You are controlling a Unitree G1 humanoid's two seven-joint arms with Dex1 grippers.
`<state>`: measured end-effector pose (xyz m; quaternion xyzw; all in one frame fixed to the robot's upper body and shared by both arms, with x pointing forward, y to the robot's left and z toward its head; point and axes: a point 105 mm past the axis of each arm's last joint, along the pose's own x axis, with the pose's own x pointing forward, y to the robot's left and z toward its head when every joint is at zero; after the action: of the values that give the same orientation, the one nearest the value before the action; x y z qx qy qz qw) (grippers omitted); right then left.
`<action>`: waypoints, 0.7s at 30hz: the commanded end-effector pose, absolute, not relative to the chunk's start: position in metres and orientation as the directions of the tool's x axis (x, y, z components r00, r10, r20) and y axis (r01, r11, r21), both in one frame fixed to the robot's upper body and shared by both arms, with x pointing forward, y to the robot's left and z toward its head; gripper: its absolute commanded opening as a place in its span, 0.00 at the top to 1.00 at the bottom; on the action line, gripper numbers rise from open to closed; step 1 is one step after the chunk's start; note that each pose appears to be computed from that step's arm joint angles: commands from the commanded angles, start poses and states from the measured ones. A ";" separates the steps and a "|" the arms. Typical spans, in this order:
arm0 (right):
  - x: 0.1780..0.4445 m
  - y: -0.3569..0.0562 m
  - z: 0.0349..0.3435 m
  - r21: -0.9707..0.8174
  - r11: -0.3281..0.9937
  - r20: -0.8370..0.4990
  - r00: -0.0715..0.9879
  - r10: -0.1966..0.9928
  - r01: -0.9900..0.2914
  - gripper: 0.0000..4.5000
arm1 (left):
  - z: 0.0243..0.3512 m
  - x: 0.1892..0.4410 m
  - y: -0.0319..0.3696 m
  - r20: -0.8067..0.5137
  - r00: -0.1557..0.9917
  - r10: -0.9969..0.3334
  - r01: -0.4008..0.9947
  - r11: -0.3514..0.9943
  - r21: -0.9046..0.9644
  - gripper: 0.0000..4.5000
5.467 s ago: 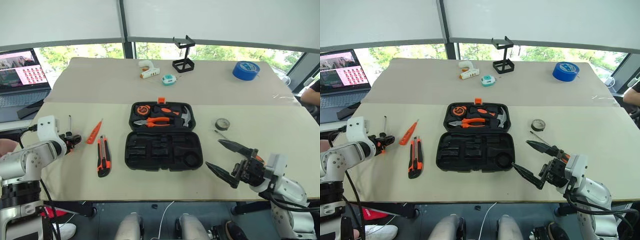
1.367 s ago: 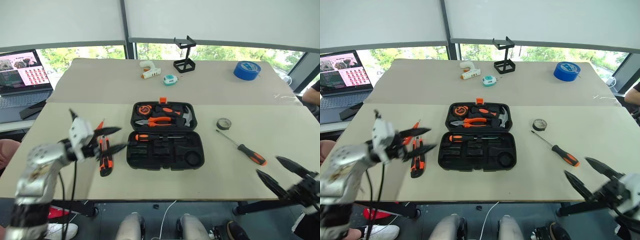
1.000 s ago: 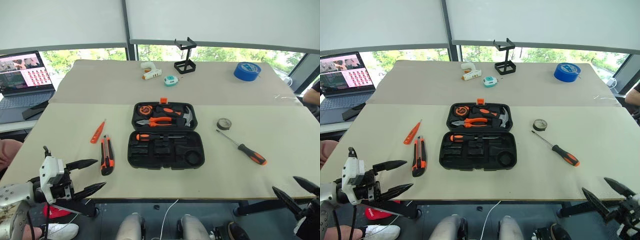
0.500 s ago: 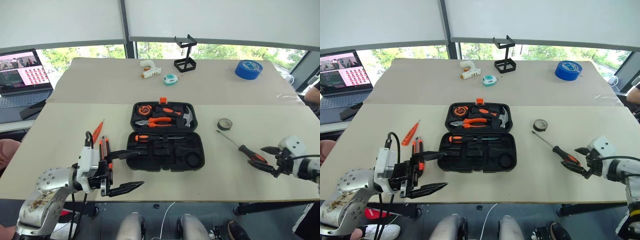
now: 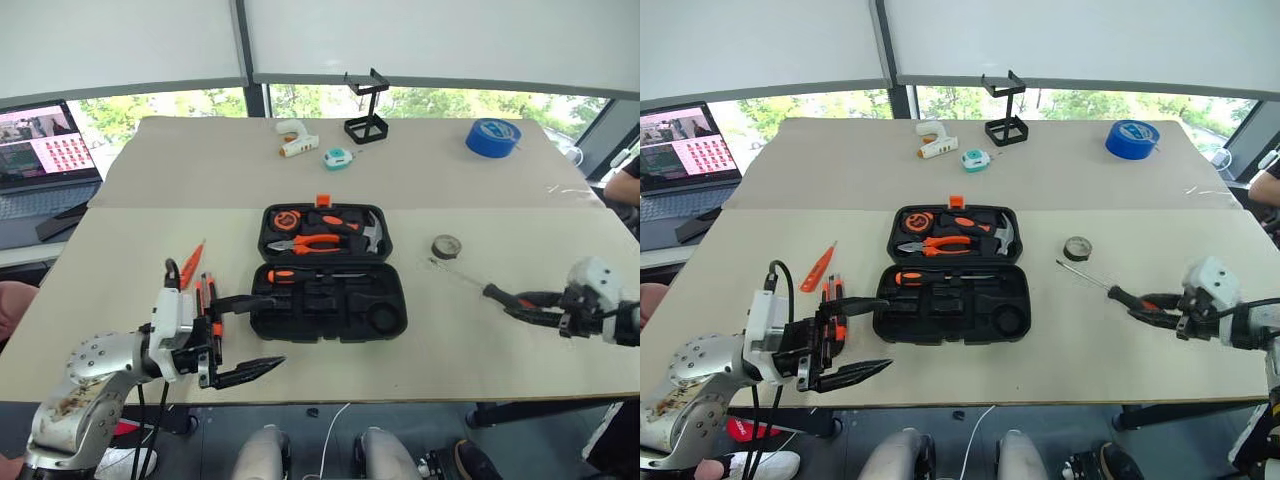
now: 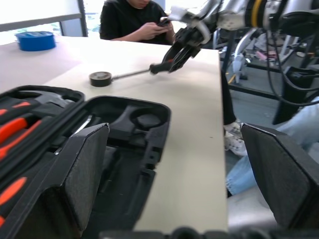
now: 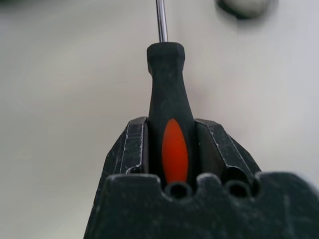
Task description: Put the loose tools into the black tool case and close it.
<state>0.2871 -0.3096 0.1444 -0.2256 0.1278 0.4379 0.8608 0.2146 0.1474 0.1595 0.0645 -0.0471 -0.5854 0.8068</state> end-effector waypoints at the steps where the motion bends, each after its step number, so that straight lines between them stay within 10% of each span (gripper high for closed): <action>1: 0.274 -0.262 0.179 -0.330 0.310 -0.352 0.421 0.836 -0.891 0.77 | 0.169 0.216 0.162 0.046 0.386 -0.921 0.905 0.388 0.176 0.00; 10: 0.311 -0.137 0.174 -0.328 0.111 -0.469 0.264 0.843 -0.938 0.77 | 0.149 0.221 0.199 0.031 0.588 -0.808 0.799 0.587 0.132 0.00; 21: 0.343 -0.104 0.146 -0.368 0.005 -0.623 0.251 0.741 -0.930 0.77 | 0.147 0.218 0.195 0.031 0.604 -0.796 0.785 0.601 0.148 0.00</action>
<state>0.3393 -0.1069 0.1344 -0.3502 0.1463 0.6026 0.7020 0.2208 0.1996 0.1379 0.0419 -0.0242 -0.4400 0.8967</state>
